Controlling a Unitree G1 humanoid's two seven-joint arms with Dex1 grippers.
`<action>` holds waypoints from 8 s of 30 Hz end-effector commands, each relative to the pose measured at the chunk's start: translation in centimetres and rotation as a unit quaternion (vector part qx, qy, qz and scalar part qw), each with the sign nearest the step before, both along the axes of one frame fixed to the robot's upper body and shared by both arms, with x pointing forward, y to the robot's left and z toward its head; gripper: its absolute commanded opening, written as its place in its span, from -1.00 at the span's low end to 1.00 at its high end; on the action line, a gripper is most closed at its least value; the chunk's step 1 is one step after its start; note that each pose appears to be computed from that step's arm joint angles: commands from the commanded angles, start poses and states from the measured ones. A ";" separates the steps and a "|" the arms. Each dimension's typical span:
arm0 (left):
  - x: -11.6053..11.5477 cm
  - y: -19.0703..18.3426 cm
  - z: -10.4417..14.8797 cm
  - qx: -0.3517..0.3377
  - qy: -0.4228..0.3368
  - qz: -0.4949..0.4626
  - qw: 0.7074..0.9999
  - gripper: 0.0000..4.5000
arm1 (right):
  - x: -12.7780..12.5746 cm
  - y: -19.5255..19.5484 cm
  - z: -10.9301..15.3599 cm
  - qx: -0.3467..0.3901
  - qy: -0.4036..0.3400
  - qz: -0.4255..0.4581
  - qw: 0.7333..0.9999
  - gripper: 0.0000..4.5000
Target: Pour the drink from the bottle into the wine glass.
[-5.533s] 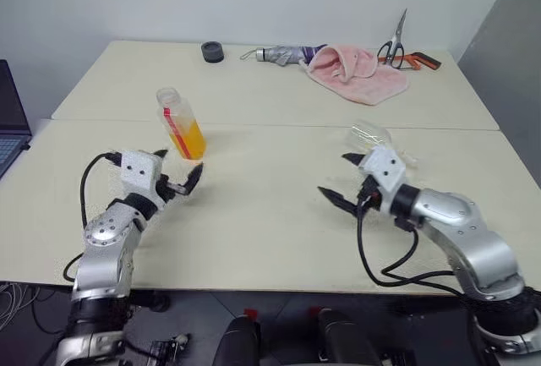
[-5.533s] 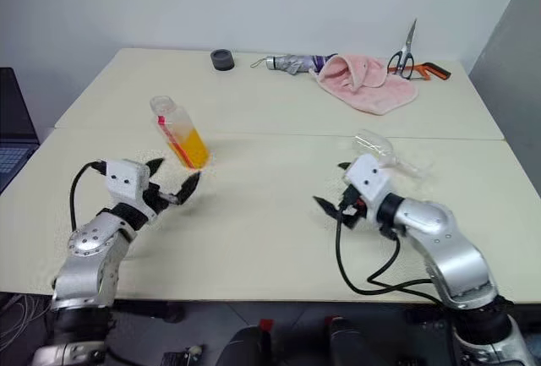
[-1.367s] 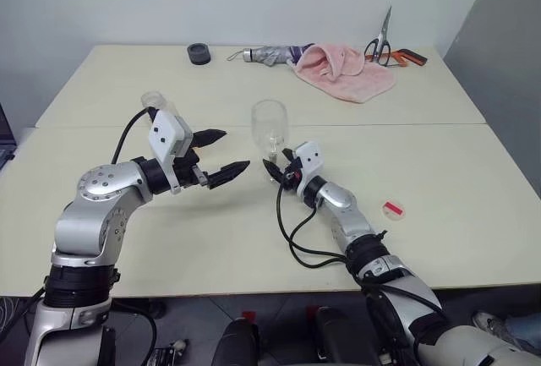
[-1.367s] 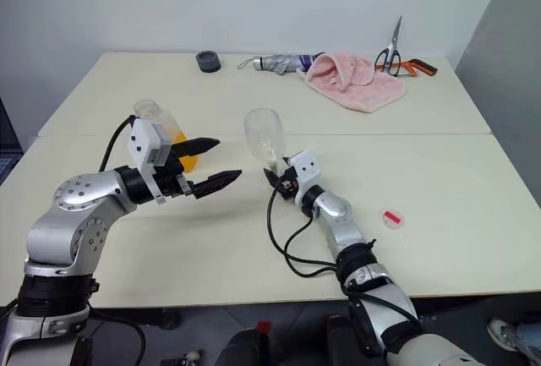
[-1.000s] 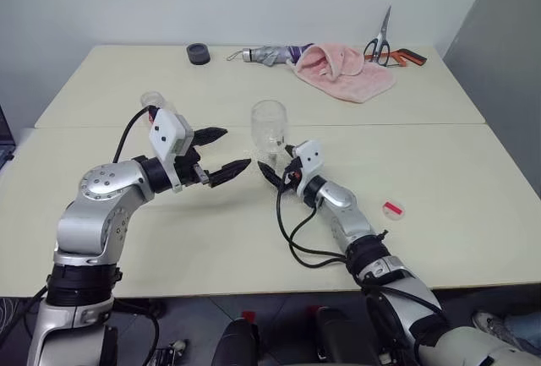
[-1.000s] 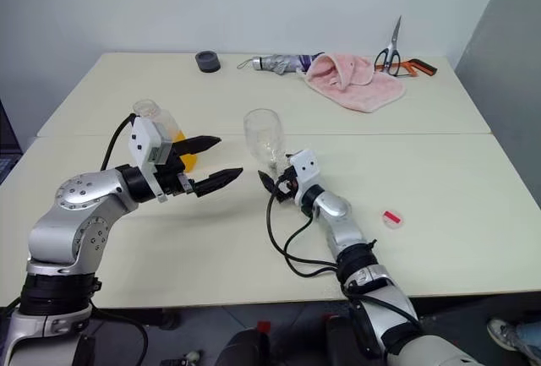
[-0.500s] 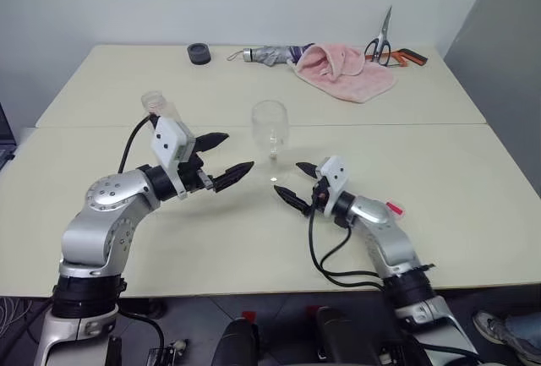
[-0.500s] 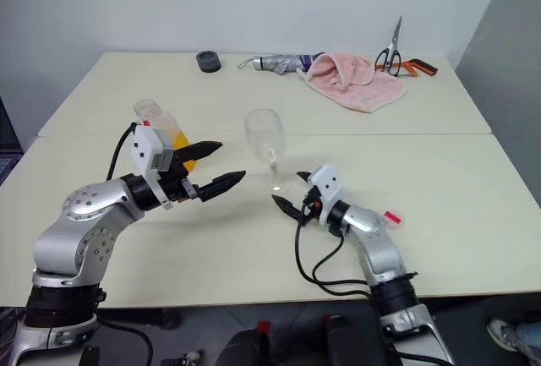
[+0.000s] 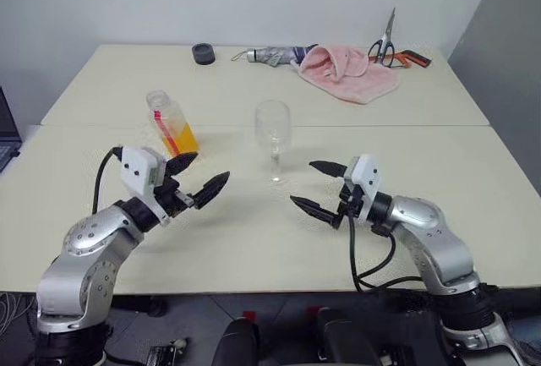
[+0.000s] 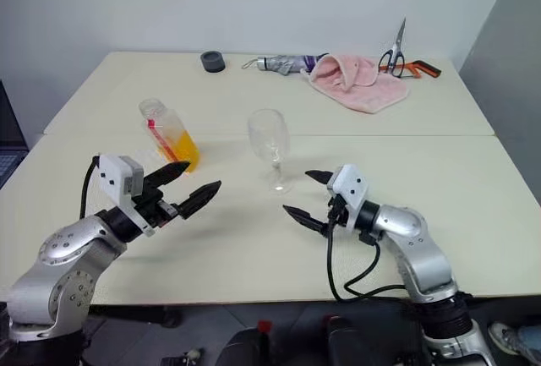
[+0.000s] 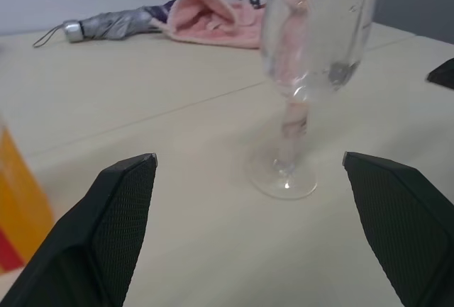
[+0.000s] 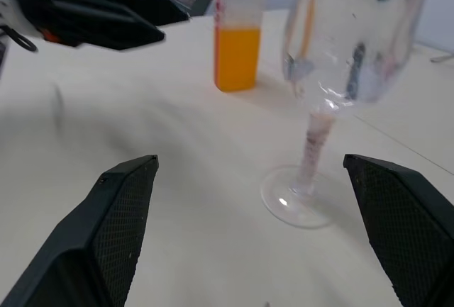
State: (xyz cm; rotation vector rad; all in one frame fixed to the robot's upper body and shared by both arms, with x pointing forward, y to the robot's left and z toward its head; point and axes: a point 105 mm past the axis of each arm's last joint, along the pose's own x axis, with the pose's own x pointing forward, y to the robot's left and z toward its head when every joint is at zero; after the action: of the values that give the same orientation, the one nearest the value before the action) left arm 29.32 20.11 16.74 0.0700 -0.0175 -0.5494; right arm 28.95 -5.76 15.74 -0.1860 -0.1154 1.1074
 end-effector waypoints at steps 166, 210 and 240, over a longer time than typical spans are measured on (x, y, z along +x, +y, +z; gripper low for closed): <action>12.2 -5.9 13.3 0.493 -0.513 0.010 0.703 -0.24 | -0.7 -0.6 6.7 0.076 -0.077 -0.102 0.989 1.00; 12.9 -5.8 13.7 0.508 -0.516 0.019 0.689 -0.24 | -1.9 -2.1 6.9 0.045 -0.081 -0.115 0.989 1.00; 13.0 -6.6 14.3 0.507 -0.529 0.022 0.680 -0.24 | -2.4 -1.6 5.9 0.042 -0.061 -0.118 0.990 1.00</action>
State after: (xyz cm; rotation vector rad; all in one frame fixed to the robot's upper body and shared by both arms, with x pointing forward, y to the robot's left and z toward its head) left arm 42.61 13.85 28.87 1.5052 -0.7971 -0.3854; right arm 27.34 -7.71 20.50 -0.1790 -0.1836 0.8397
